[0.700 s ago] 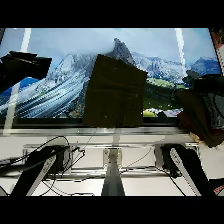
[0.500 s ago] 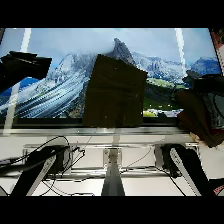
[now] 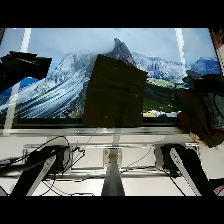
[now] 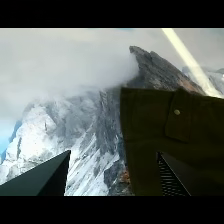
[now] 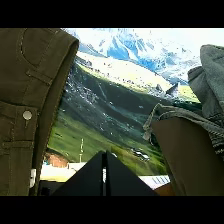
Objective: Fold the clothes and pants, and hang the long-sleeved shirts on hangers.
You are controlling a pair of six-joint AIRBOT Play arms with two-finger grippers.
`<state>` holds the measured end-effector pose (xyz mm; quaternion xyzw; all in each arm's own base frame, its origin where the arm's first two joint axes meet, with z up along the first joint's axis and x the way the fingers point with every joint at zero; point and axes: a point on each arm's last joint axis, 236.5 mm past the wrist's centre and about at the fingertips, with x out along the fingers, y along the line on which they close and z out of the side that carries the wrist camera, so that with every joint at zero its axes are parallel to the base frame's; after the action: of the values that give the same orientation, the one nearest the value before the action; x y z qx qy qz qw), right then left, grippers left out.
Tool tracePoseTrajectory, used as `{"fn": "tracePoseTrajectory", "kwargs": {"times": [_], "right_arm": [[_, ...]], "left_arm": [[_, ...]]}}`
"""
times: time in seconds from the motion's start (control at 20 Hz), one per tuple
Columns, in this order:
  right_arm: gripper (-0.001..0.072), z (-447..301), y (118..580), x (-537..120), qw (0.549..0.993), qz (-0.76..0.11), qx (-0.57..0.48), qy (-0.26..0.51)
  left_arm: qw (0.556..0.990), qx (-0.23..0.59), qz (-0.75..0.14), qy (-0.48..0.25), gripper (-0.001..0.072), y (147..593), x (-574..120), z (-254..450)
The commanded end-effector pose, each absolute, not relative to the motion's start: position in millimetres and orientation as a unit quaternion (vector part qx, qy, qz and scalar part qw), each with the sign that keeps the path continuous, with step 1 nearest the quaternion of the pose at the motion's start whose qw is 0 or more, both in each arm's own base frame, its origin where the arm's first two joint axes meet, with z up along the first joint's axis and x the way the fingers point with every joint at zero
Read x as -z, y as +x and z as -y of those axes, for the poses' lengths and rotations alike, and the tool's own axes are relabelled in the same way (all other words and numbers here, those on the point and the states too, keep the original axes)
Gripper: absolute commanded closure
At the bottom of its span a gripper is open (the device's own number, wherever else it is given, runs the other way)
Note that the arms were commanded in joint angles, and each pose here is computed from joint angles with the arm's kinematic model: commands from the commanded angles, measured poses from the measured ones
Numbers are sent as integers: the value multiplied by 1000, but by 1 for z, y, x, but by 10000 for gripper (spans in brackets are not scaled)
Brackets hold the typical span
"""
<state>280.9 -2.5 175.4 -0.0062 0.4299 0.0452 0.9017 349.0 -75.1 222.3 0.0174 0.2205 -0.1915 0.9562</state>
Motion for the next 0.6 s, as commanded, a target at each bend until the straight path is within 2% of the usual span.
{"fn": "tracePoseTrajectory", "kwargs": {"times": [0.0, 0.35, 0.4, 0.45, 0.5, 0.55], "right_arm": [[667, 2, 281, -175, 902, -430, -45, -6], [667, 3, 287, -180, 909, -414, -43, -6], [666, 0, 288, -181, 910, -413, -44, 7], [666, -4, 288, -182, 910, -411, -49, 19], [666, -9, 291, -186, 913, -402, -55, 27], [666, -10, 295, -189, 918, -392, -58, 30]], "left_arm": [[956, 191, -220, 18, 100, 349, -223, 75], [954, 207, -217, -5, 110, 347, -226, 84], [954, 196, -226, 11, 272, 349, -219, 77], [951, 173, -252, 47, 480, 354, -200, 62], [942, 146, -296, 66, 542, 355, -173, 45], [926, 121, -349, 74, 524, 353, -142, 29]]}}
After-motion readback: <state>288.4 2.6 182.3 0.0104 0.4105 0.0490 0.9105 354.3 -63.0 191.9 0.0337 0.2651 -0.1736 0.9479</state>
